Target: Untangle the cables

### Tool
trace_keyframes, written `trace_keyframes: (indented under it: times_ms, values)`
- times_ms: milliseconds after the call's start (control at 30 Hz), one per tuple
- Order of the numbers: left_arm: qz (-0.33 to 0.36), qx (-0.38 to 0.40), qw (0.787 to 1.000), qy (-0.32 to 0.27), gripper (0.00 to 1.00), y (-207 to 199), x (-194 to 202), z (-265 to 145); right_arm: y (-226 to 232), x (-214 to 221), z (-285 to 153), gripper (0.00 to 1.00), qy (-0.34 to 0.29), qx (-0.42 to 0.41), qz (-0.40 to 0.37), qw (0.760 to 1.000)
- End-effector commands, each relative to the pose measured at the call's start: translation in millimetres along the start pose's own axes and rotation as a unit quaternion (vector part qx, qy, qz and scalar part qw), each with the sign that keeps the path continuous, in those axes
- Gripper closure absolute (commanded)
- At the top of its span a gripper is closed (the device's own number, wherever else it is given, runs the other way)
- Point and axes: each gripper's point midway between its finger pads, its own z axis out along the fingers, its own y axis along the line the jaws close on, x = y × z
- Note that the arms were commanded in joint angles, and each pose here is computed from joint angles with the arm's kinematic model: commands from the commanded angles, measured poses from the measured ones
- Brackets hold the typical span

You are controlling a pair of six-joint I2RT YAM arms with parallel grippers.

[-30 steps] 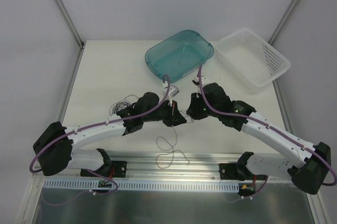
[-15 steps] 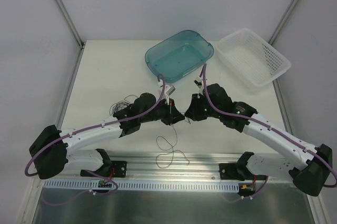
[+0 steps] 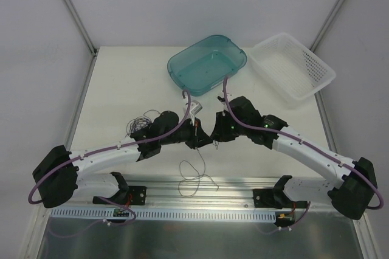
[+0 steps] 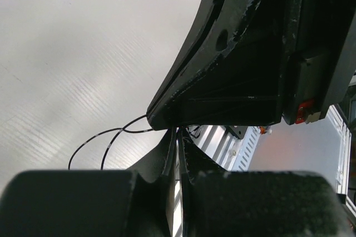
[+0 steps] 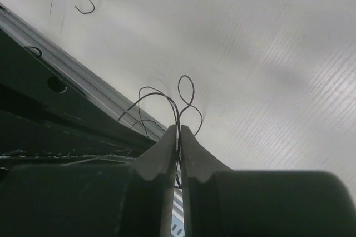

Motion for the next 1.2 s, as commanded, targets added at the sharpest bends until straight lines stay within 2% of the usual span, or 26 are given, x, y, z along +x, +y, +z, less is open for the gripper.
trace_keyframes:
  times_ms: [0, 233, 267, 333, 433, 567, 667, 933, 1167]
  values:
    - [0.017, 0.0, 0.998, -0.059, 1.0, -4, -27, 0, 28, 14, -8, 0.9, 0.041, -0.076, -0.015, 0.996]
    - [0.019, -0.016, 0.998, -0.053, 1.0, 6, -20, 2, 47, 22, -15, 0.89, 0.063, -0.141, -0.055, 0.986]
    - [0.02, -0.017, 0.998, -0.053, 1.0, 6, -20, 2, 44, 25, -17, 0.81, 0.071, -0.132, -0.056, 0.987]
    - [0.019, -0.023, 0.998, -0.052, 1.0, 9, -19, 1, 37, 24, -18, 0.77, 0.066, -0.116, -0.064, 0.989]
    - [0.014, -0.029, 0.998, -0.052, 1.0, 10, -19, 1, 34, 16, -27, 0.68, 0.038, -0.103, -0.073, 0.991]
    - [0.004, -0.03, 0.999, -0.043, 1.0, 10, -17, 2, 25, 1, -43, 0.47, -0.002, -0.065, -0.079, 0.995]
    - [-0.005, -0.044, 0.998, -0.037, 1.0, 14, -17, 4, 18, -9, -55, 0.39, -0.033, -0.04, -0.083, 0.995]
    - [-0.052, -0.097, 0.994, -0.025, 1.0, 26, -15, 1, 18, -22, -79, 0.36, -0.101, -0.039, -0.098, 0.989]
    - [-0.103, -0.112, 0.988, -0.014, 1.0, 20, -19, 0, 19, -4, -54, 0.55, -0.085, -0.063, -0.137, 0.985]
